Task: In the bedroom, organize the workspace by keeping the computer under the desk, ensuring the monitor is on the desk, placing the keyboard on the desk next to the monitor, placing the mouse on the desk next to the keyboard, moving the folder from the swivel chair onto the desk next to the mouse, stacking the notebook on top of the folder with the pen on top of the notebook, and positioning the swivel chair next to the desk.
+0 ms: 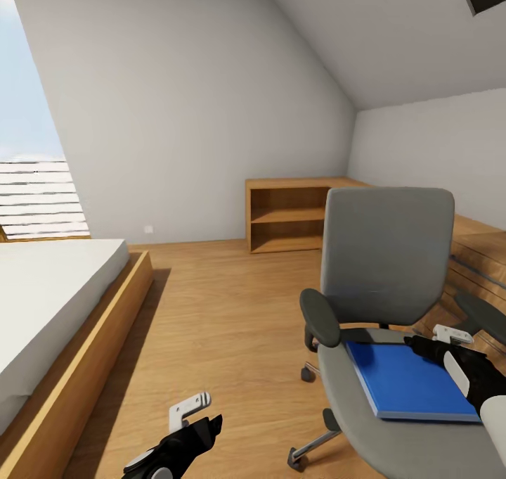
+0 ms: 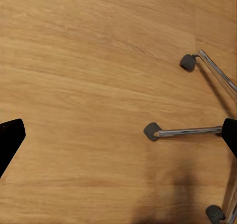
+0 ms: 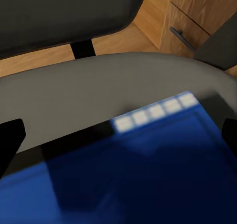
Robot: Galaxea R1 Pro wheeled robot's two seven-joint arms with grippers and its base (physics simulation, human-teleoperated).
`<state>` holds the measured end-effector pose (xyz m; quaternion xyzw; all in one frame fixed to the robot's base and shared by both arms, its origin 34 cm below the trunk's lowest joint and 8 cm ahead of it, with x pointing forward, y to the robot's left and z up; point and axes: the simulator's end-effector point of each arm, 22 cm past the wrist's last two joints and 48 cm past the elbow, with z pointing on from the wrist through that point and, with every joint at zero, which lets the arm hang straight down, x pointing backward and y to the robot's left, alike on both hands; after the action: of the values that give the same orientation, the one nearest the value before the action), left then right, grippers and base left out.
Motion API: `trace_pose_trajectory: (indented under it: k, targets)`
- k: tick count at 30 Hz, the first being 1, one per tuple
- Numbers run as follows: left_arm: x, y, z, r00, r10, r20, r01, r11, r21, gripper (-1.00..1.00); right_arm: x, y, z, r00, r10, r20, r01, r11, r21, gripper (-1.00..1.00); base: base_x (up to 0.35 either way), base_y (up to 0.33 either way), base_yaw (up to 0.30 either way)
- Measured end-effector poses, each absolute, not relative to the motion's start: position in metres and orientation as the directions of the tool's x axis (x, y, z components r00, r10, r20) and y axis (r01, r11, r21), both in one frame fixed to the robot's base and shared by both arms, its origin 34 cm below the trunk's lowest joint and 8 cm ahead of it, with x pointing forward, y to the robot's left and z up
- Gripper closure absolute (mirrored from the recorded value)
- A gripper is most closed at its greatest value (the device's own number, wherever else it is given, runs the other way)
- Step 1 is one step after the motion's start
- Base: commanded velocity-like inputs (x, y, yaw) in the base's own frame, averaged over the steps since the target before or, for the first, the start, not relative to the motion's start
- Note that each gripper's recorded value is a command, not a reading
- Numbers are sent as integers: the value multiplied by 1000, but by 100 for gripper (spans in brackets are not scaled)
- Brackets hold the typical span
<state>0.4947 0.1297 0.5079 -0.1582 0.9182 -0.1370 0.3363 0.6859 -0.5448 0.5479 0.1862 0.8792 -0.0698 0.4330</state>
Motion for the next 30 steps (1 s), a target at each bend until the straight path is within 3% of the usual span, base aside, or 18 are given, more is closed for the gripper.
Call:
trace_pose_trajectory:
  k: [30]
  targets:
    - [495, 140, 504, -719, -401, -568, -224, 907, -356, -100, 684, -545, 543, -562, 273, -781, 391, 919, 40, -100, -85, 0, 0]
